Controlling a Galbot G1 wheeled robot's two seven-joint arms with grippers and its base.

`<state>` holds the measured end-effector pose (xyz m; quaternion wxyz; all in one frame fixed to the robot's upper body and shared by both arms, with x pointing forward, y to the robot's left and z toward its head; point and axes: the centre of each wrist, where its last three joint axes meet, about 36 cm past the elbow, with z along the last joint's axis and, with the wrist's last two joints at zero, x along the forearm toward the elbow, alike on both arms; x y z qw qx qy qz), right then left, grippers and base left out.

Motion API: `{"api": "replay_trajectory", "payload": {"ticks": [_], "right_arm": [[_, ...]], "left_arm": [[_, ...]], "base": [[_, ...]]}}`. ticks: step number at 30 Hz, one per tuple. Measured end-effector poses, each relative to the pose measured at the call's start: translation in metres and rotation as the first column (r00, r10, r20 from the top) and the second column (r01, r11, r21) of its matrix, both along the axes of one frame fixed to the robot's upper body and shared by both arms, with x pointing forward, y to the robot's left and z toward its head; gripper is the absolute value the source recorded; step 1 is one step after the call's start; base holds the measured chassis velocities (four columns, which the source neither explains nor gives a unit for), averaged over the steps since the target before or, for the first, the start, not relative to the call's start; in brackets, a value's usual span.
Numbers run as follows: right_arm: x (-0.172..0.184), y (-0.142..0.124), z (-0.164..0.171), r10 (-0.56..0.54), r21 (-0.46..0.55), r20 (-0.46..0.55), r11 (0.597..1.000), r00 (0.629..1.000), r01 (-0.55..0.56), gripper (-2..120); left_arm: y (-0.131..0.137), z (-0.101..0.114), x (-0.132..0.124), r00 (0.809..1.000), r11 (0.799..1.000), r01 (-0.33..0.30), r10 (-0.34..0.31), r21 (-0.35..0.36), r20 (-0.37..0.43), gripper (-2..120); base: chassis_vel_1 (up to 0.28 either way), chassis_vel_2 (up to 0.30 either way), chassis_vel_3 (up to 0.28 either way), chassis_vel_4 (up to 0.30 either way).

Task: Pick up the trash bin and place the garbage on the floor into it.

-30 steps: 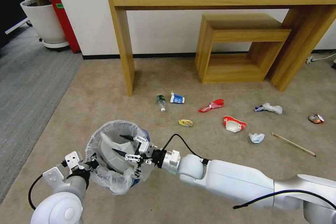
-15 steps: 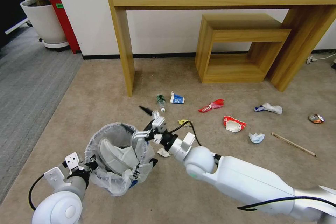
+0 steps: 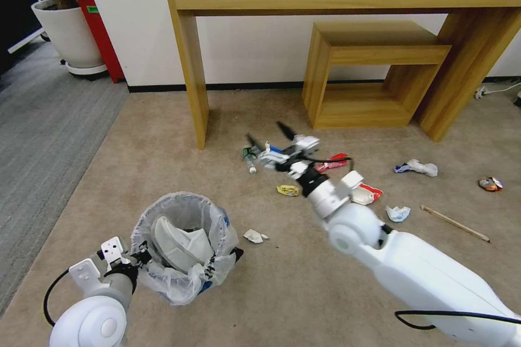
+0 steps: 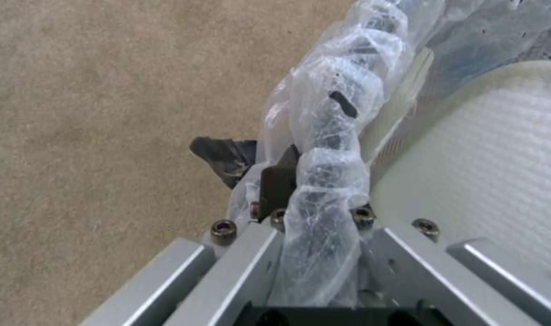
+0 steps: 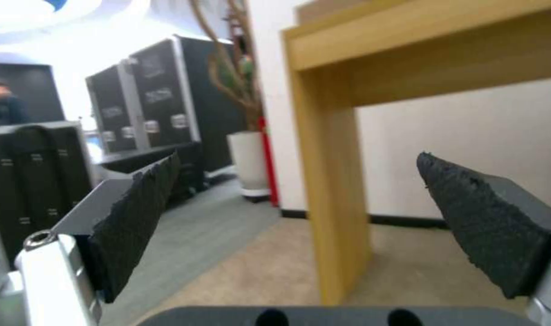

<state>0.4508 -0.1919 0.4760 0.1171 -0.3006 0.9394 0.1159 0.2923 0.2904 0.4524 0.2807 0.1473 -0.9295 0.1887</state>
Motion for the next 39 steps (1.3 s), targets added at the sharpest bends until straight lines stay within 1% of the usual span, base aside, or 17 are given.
{"api": "replay_trajectory", "payload": {"ticks": [5, 9, 10, 12, 14, 17, 18, 22, 23, 26, 27, 30, 31, 36, 37, 38, 39], "right_arm": [[-0.005, -0.010, -0.009, -0.045, -0.008, -0.046, 0.999, 0.998, 0.045, 100], [-0.009, -0.012, -0.025, -0.106, -0.029, -0.204, 0.994, 0.973, 0.102, 100], [-0.009, -0.012, -0.025, -0.106, -0.029, -0.204, 0.994, 0.973, 0.102, 100], [-0.011, -0.005, -0.037, -0.137, -0.060, -0.309, 0.990, 0.941, 0.125, 100], [-0.012, -0.002, -0.040, -0.143, -0.073, -0.339, 0.989, 0.930, 0.125, 100], [-0.015, 0.020, -0.056, -0.204, -0.185, -0.497, 0.975, 0.843, 0.126, 100], [-0.015, 0.020, -0.056, -0.204, -0.185, -0.497, 0.975, 0.843, 0.126, 100], [-0.019, 0.045, -0.076, -0.286, -0.340, -0.596, 0.936, 0.750, 0.087, 100], [-0.019, 0.045, -0.076, -0.286, -0.340, -0.596, 0.936, 0.750, 0.087, 100], [-0.022, 0.058, -0.097, -0.341, -0.445, -0.626, 0.895, 0.701, 0.037, 100], [-0.022, 0.058, -0.097, -0.341, -0.445, -0.626, 0.895, 0.701, 0.037, 100], [-0.023, 0.069, -0.124, -0.405, -0.539, -0.642, 0.842, 0.651, -0.007, 100], [-0.023, 0.069, -0.124, -0.405, -0.539, -0.642, 0.842, 0.651, -0.007, 100], [-0.022, 0.088, -0.153, -0.468, -0.612, -0.648, 0.790, 0.601, -0.044, 100], [-0.018, 0.106, -0.168, -0.479, -0.630, -0.644, 0.775, 0.597, -0.058, 100], [-0.018, 0.106, -0.168, -0.479, -0.630, -0.644, 0.775, 0.597, -0.058, 100], [-0.016, 0.131, -0.175, -0.461, -0.621, -0.652, 0.780, 0.602, -0.075, 100]], "left_arm": [[0.002, -0.003, 0.000, 1.000, 1.000, -0.006, 0.006, 0.004, -0.010, 0], [0.003, -0.006, -0.002, 1.000, 1.000, -0.013, 0.013, 0.007, -0.019, 0], [0.003, -0.006, -0.002, 1.000, 1.000, -0.013, 0.013, 0.007, -0.019, 0], [0.003, -0.006, -0.003, 1.000, 1.000, -0.016, 0.016, 0.008, -0.021, 0], [0.004, -0.006, -0.004, 1.000, 1.000, -0.017, 0.018, 0.009, -0.020, 0], [0.005, -0.005, -0.005, 1.000, 1.000, -0.027, 0.027, 0.010, -0.015, 0], [0.005, -0.005, -0.005, 1.000, 1.000, -0.027, 0.027, 0.010, -0.015, 0], [0.008, -0.005, -0.006, 0.999, 0.999, -0.039, 0.039, 0.011, -0.009, 0], [0.008, -0.005, -0.006, 0.999, 0.999, -0.039, 0.039, 0.011, -0.009, 0], [0.008, -0.006, -0.007, 0.999, 0.999, -0.044, 0.044, 0.009, -0.007, 0], [0.008, -0.006, -0.007, 0.999, 0.999, -0.044, 0.044, 0.009, -0.007, 0], [0.006, -0.007, -0.007, 0.999, 0.999, -0.048, 0.048, 0.003, -0.005, 0], [0.006, -0.007, -0.007, 0.999, 0.999, -0.048, 0.048, 0.003, -0.005, 0], [0.006, -0.009, -0.007, 0.999, 0.999, -0.051, 0.051, 0.001, -0.005, 0], [0.006, -0.009, -0.008, 0.999, 0.999, -0.053, 0.053, 0.001, -0.006, 0], [0.006, -0.009, -0.008, 0.999, 0.999, -0.053, 0.053, 0.001, -0.006, 0], [0.005, -0.009, -0.009, 0.998, 0.998, -0.055, 0.055, -0.002, -0.005, 0]], "base": [[0.000, 0.000, 0.000, 0.000], [0.000, 0.000, 0.000, 0.000], [0.000, 0.000, 0.000, 0.000], [0.000, 0.000, 0.000, 0.000], [0.000, 0.000, 0.000, 0.000], [0.000, 0.000, 0.000, 0.000], [0.000, 0.000, 0.000, 0.000], [0.000, 0.000, 0.000, 0.000], [0.000, 0.000, 0.000, 0.000], [0.000, 0.000, 0.000, 0.000], [0.000, 0.000, 0.000, 0.000], [0.000, 0.000, 0.000, 0.000], [0.000, 0.000, 0.000, 0.000], [0.000, 0.000, 0.000, 0.000], [0.000, 0.000, 0.000, 0.000], [0.000, 0.000, 0.000, 0.000], [0.000, 0.000, 0.000, 0.000]]}}
